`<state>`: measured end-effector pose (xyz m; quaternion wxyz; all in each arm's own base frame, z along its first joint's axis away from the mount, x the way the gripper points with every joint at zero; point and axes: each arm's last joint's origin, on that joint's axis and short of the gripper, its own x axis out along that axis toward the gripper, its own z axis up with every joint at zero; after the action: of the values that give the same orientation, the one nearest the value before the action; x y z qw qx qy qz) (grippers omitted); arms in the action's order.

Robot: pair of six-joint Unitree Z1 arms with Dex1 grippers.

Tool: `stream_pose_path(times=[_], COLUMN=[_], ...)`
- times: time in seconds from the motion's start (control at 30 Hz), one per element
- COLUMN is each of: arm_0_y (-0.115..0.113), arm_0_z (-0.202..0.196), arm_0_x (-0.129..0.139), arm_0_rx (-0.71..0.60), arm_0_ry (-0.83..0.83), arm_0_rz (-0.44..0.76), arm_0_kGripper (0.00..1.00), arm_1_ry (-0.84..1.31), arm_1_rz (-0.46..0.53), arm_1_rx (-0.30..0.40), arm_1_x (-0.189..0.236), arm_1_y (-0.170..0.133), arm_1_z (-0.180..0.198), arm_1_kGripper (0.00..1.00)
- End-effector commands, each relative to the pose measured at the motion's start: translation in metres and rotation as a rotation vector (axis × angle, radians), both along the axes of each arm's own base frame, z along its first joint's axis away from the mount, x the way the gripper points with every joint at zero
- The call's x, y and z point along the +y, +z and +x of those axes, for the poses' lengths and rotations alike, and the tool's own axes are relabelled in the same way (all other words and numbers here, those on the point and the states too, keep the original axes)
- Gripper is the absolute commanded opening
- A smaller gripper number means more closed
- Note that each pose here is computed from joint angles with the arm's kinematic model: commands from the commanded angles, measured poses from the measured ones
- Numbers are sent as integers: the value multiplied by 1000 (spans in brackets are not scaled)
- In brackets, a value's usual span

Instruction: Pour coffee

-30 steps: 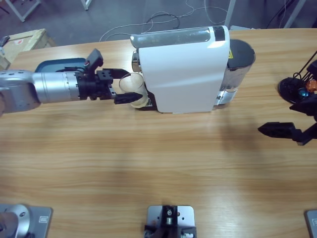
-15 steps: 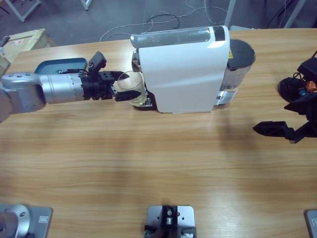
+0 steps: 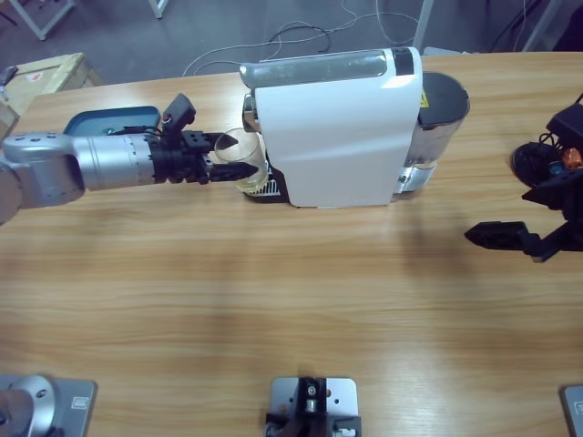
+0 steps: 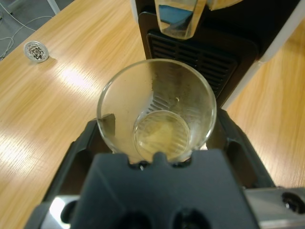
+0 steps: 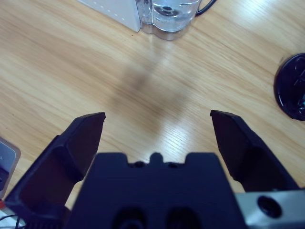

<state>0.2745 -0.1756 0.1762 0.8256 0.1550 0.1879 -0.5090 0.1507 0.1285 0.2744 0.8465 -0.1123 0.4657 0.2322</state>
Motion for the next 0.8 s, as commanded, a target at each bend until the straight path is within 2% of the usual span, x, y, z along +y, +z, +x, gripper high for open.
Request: stream_pose_path(times=[0.03,0.23,0.37,0.53,0.8], arm_0_y=[4,33,46,32,-6], arm_0_z=[-7,-3,3,28,65], arm_0_x=[44,91,122,160,175], arm_0_rx=[-15,-103,-161,-148,-81], arm_0_ry=[250,469,632,859,993], arm_0_rz=[23,-43,-35,19,66], arm_0_kGripper=[0,0,0,0,0], arm_1_ry=[14,17,23,25,35], arm_1_rz=[-19,-15,-12,-16,-5], arm_1_rx=[42,44,56,66,68], arm_1_x=[2,4,8,11,14], arm_1_y=[-12,-13,-16,-19,-19], arm_1_z=[-3,0,3,6,7], arm_1_kGripper=[1000,1000,1000,1000,1000])
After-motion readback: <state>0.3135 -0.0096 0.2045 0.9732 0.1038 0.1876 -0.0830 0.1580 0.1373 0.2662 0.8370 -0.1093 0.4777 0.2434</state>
